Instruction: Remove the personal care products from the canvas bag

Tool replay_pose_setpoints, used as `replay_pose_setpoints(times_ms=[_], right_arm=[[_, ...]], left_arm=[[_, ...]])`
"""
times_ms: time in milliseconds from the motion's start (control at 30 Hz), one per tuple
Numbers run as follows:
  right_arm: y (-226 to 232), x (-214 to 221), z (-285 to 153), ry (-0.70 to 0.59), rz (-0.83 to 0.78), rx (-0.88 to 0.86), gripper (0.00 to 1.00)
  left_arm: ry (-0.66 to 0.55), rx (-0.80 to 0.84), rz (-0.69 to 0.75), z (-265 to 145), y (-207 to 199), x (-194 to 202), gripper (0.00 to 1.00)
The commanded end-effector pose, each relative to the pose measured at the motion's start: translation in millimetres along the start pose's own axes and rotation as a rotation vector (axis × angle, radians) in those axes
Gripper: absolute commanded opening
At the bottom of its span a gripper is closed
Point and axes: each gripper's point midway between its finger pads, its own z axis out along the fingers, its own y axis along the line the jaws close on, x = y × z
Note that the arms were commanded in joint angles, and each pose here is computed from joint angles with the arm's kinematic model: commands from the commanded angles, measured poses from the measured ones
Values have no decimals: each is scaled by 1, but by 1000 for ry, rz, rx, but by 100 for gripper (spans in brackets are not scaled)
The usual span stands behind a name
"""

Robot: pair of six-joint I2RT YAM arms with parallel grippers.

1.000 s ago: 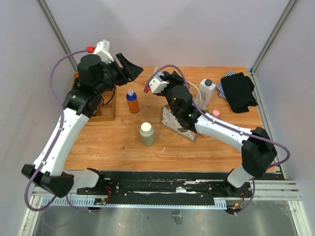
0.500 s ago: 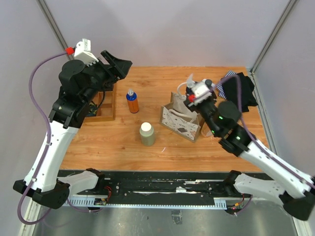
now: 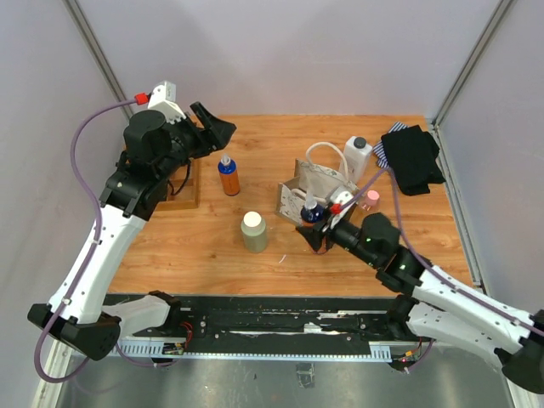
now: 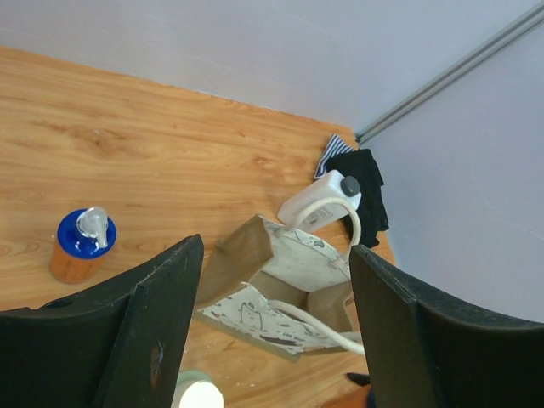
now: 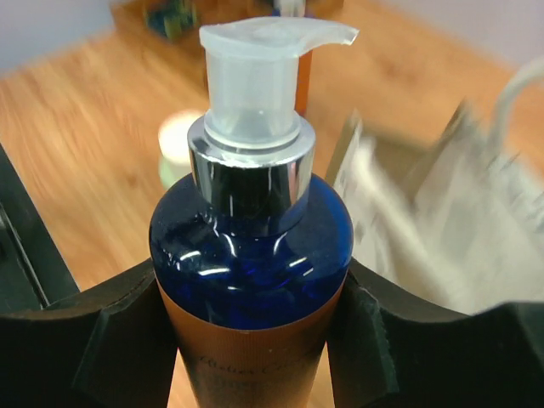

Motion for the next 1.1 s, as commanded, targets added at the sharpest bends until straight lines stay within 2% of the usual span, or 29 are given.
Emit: replay_pose_setpoints(times_ms=[0, 100, 367, 500, 567, 667, 967, 1000, 1067], right_arm=[[20, 12, 11, -86, 111, -39, 1], [17, 38, 22, -62, 104, -11, 1], [1, 82, 51, -125, 2, 82, 1], [5, 100, 75, -146, -28, 64, 1], [7, 107, 84, -197, -29, 60, 1], [14, 114, 101, -205, -25, 36, 1], [25, 98, 130, -254, -85, -5, 1], [25, 101, 131, -248, -92, -9, 4], [25, 106, 131, -236, -93, -8, 21]], left_arm=[[-28, -4, 30, -13, 3, -5, 74], [-15, -8, 35, -13, 5, -1, 75], [20, 23, 24, -11, 5, 14, 74], [38, 24, 20, -9, 8, 22, 73], [44, 27, 18, -10, 9, 24, 73], [40, 27, 23, -13, 9, 24, 73], [22, 27, 50, -21, 8, 18, 73], [23, 27, 50, -21, 9, 18, 73], [25, 30, 50, -21, 9, 19, 73]])
